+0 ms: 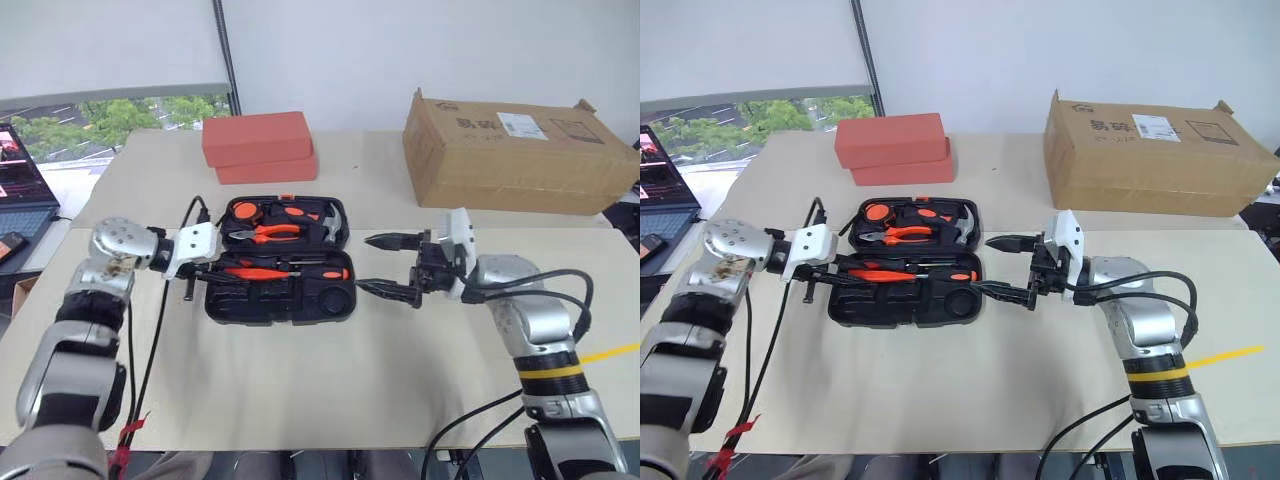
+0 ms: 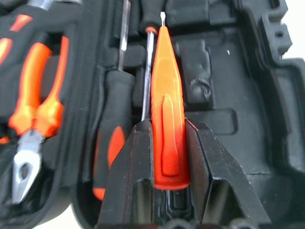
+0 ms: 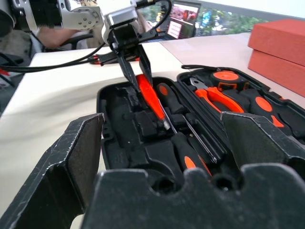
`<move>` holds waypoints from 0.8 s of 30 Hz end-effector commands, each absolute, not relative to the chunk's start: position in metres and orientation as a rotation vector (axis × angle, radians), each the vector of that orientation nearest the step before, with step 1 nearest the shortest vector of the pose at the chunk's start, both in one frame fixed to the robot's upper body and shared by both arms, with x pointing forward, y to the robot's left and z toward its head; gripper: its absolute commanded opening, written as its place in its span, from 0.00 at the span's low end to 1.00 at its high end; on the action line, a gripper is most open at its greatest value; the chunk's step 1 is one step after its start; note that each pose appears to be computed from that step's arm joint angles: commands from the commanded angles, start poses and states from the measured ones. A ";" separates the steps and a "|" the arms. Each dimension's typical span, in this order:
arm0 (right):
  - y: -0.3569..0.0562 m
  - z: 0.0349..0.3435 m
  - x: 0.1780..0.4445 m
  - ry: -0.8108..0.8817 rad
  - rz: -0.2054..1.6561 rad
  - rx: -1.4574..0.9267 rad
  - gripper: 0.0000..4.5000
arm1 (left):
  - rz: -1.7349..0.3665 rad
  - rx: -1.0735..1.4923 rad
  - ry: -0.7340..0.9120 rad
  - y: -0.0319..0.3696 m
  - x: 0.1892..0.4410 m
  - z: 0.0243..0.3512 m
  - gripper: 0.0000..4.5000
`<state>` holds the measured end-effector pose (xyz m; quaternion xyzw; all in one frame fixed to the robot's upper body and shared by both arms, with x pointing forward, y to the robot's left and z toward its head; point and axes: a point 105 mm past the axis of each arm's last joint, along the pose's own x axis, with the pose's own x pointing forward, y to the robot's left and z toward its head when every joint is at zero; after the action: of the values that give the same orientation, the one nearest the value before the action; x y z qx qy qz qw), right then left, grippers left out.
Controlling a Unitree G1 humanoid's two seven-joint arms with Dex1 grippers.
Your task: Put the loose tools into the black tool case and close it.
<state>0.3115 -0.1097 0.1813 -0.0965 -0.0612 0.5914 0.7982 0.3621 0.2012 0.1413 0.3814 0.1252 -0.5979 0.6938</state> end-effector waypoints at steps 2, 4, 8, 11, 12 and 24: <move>-0.114 0.196 0.305 -0.189 1.250 -0.224 1.00 | -1.384 0.904 0.301 0.200 0.364 0.145 0.11; -0.114 0.196 0.305 -0.187 1.248 -0.224 1.00 | -1.374 0.933 0.331 0.203 0.365 0.142 0.11; -0.113 0.197 0.305 -0.184 1.252 -0.226 1.00 | -1.359 0.958 0.352 0.207 0.367 0.141 0.11; -0.110 0.197 0.307 -0.183 1.262 -0.228 1.00 | -1.347 0.953 0.380 0.213 0.366 0.140 0.11; -0.109 0.197 0.307 -0.183 1.266 -0.229 1.00 | -1.349 0.952 0.391 0.215 0.365 0.139 0.11; -0.105 0.198 0.307 -0.184 1.292 -0.238 1.00 | -1.335 0.919 0.384 0.214 0.365 0.136 0.11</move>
<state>0.3097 -0.1066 0.1876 -0.1077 -0.0639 0.5963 0.7929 0.3661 0.2112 0.1378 0.4157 0.1636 -0.5951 0.6680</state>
